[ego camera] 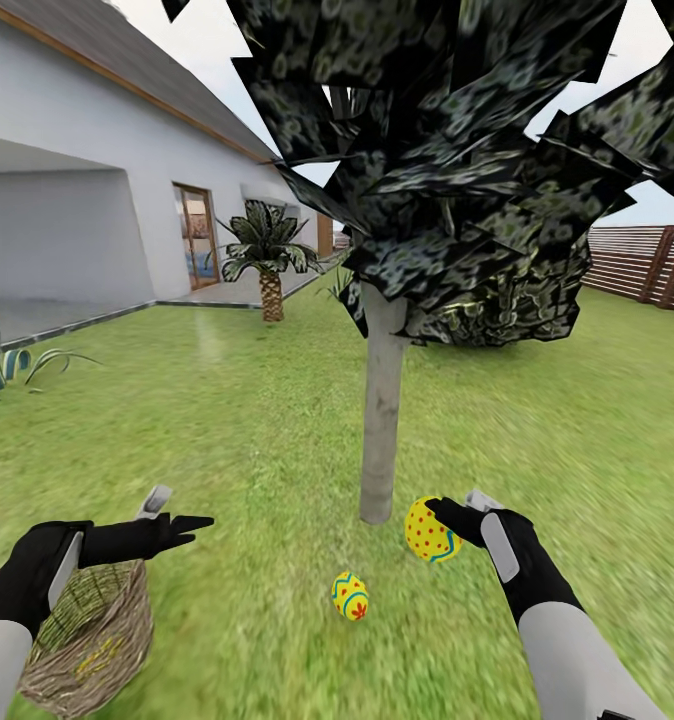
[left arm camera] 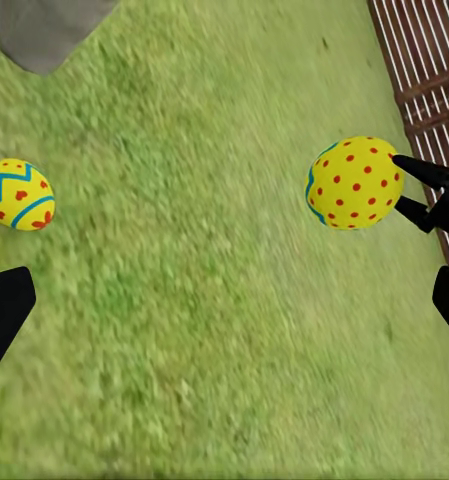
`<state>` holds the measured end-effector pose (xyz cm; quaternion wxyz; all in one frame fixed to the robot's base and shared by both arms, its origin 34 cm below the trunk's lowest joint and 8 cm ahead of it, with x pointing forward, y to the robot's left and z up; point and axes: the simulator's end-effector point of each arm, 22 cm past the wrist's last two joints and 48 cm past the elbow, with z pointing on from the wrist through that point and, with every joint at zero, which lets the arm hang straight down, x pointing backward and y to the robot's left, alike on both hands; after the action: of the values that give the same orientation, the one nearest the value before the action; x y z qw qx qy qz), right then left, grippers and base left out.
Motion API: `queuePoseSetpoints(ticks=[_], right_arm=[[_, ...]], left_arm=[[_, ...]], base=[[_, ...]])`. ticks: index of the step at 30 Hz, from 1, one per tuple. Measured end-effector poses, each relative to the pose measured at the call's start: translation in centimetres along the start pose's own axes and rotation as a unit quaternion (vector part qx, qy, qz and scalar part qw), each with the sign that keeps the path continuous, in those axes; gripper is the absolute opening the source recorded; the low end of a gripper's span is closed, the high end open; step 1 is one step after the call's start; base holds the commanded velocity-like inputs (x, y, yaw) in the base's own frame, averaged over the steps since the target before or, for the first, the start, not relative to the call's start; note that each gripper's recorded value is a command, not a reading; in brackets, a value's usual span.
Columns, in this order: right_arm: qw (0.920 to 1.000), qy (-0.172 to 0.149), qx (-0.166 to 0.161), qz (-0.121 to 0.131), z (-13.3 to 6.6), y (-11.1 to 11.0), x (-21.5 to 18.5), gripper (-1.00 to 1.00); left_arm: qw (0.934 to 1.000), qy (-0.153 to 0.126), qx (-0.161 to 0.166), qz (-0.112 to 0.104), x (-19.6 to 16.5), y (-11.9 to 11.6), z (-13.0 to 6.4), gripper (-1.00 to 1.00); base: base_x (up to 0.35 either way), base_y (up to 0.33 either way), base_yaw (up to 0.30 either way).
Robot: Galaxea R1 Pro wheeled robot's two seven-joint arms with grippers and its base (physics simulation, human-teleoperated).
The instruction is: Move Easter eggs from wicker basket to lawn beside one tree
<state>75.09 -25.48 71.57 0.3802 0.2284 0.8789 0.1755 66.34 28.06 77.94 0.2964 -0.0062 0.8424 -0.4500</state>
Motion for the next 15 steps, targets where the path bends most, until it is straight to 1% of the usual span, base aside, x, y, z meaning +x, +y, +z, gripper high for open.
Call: queuePoseSetpoints(ticks=[8,12,14,15], right_arm=[[1.0000,-0.001,0.001,0.000,0.2,-0.2,0.2,-1.00],[1.0000,-0.002,0.002,-0.002,0.6,-0.7,0.7,-1.00],[1.0000,-0.002,0.002,-0.002,0.9,-0.9,0.9,-1.00],[1.0000,-0.002,0.002,-0.003,1.0,-0.9,1.1,-1.00]], left_arm=[[1.0000,0.000,-0.001,0.000,0.2,0.3,0.1,1.00],[1.0000,0.000,-0.002,-0.001,0.7,0.9,0.5,1.00],[0.9999,0.002,-0.014,0.001,1.1,1.7,0.9,1.00],[0.9995,0.002,-0.032,0.007,1.3,2.5,1.3,1.00]], base=[[0.000,0.000,0.000],[0.000,0.000,0.000],[0.000,0.000,0.000],[0.000,0.000,0.000]])
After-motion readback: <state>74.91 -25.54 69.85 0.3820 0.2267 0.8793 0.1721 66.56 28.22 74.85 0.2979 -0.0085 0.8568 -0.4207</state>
